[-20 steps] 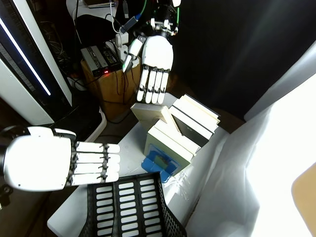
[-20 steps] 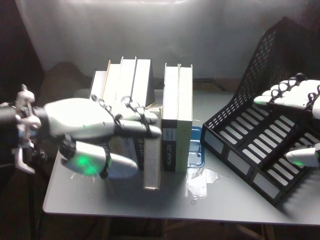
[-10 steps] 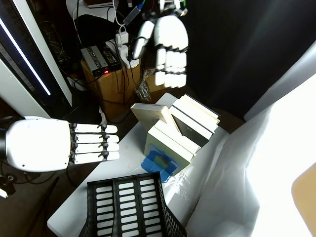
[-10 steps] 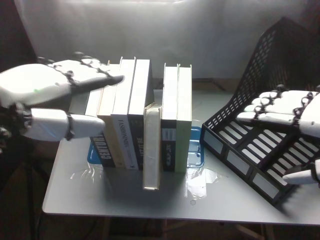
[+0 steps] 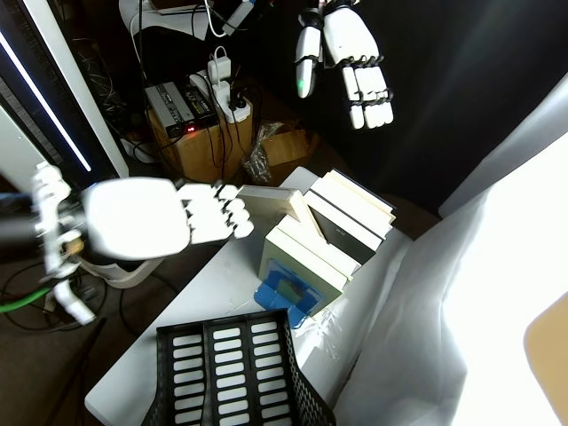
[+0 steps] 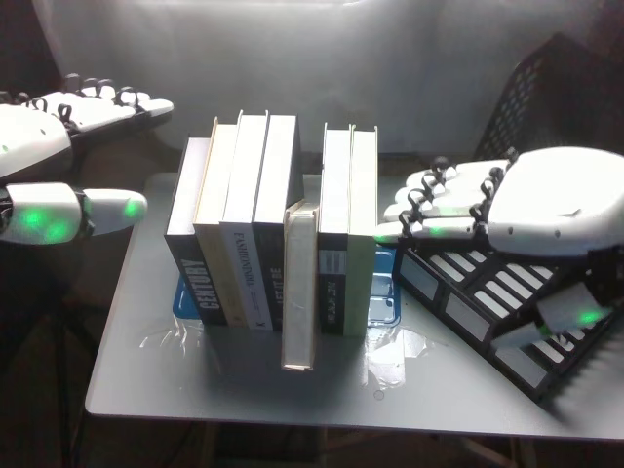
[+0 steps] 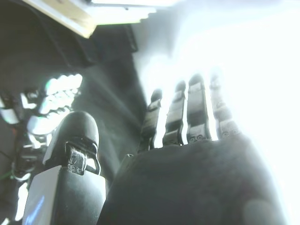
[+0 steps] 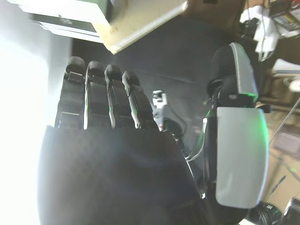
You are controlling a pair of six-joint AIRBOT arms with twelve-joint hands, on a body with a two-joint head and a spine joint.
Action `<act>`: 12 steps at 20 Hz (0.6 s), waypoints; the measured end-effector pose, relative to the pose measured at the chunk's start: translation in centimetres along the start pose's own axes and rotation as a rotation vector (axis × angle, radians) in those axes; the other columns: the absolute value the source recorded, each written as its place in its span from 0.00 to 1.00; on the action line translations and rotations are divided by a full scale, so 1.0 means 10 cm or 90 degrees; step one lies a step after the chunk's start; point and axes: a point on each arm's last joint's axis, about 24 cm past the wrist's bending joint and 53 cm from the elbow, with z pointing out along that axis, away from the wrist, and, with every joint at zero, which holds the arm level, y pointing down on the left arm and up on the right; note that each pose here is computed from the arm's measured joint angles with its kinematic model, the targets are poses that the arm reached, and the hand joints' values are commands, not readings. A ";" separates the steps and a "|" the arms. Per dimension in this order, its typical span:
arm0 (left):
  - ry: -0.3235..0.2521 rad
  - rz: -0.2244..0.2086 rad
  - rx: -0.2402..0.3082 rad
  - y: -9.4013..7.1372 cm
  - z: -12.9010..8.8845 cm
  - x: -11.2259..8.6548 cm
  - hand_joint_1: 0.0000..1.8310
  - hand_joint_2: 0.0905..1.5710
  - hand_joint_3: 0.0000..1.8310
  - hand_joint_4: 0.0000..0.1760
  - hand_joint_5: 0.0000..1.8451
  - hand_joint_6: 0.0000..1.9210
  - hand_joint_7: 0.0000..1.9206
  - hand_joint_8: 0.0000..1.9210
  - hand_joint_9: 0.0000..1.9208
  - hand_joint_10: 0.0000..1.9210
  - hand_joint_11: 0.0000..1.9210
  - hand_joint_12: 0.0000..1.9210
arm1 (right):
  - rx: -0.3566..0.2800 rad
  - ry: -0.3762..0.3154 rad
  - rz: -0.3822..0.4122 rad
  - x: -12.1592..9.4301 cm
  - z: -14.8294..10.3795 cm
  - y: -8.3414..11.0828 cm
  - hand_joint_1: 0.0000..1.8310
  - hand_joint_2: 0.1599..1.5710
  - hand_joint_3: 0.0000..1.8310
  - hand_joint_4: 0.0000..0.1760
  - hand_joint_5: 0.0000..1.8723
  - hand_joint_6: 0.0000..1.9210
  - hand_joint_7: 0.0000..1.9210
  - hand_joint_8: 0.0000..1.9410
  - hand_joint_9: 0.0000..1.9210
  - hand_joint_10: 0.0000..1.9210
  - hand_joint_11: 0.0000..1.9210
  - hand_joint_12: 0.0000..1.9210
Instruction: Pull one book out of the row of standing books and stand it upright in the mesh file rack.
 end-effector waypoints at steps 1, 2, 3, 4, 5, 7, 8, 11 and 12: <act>-0.003 0.001 -0.007 0.04 -0.01 -0.02 0.13 0.83 0.00 0.34 0.00 0.00 0.00 0.00 0.00 0.00 0.00 0.00 | 0.003 0.001 -0.013 -0.04 0.05 -0.01 0.44 0.59 0.00 0.00 0.00 0.00 0.00 0.00 0.00 0.00 0.00 0.00; -0.009 -0.005 -0.011 0.06 -0.02 -0.05 0.15 0.83 0.00 0.32 0.00 0.00 0.00 0.00 0.00 0.00 0.00 0.00 | 0.007 0.006 -0.021 -0.04 0.10 -0.01 0.45 0.59 0.00 0.00 0.00 0.00 0.00 0.00 0.00 0.00 0.00 0.00; -0.016 -0.012 -0.014 0.07 -0.04 -0.07 0.17 0.84 0.00 0.34 0.00 0.00 0.00 0.00 0.00 0.00 0.00 0.00 | -0.001 0.024 -0.039 0.01 0.21 0.04 0.46 0.57 0.00 0.00 0.00 0.00 0.00 0.00 0.00 0.00 0.00 0.00; -0.021 -0.016 -0.013 0.08 -0.05 -0.08 0.17 0.84 0.00 0.34 0.00 0.00 0.00 0.00 0.00 0.00 0.00 0.00 | -0.013 0.036 -0.056 0.05 0.29 0.11 0.45 0.57 0.00 0.00 0.00 0.00 0.00 0.00 0.00 0.00 0.00 0.00; -0.021 -0.018 -0.017 0.11 -0.07 -0.07 0.17 0.84 0.00 0.37 0.00 0.00 0.00 0.00 0.00 0.00 0.00 0.00 | -0.027 0.046 -0.066 0.09 0.37 0.19 0.40 0.59 0.00 0.00 0.00 0.00 0.00 0.00 0.00 0.00 0.00 0.00; -0.022 -0.019 -0.031 0.19 -0.11 -0.06 0.20 0.83 0.00 0.47 0.00 0.00 0.00 0.00 0.00 0.00 0.00 0.00 | -0.051 0.047 -0.082 0.08 0.50 0.33 0.42 0.57 0.00 0.00 0.00 0.00 0.00 0.00 0.00 0.00 0.00 0.00; -0.025 -0.021 -0.041 0.25 -0.13 -0.07 0.24 0.82 0.00 0.44 0.00 0.00 0.00 0.00 0.00 0.00 0.00 0.00 | -0.056 0.050 -0.098 0.07 0.54 0.36 0.42 0.57 0.00 0.00 0.00 0.00 0.00 0.00 0.00 0.00 0.00 0.00; -0.050 -0.029 -0.064 0.38 -0.20 -0.20 0.24 0.82 0.00 0.49 0.00 0.00 0.00 0.00 0.00 0.00 0.00 0.00 | -0.061 0.086 -0.137 0.20 0.70 0.41 0.41 0.57 0.00 0.00 0.00 0.00 0.00 0.00 0.00 0.00 0.00 0.00; -0.055 -0.033 -0.068 0.41 -0.21 -0.22 0.25 0.82 0.00 0.49 0.00 0.00 0.00 0.00 0.00 0.00 0.00 0.00 | -0.065 0.093 -0.146 0.25 0.75 0.43 0.41 0.57 0.00 0.00 0.00 0.00 0.00 0.00 0.00 0.00 0.00 0.00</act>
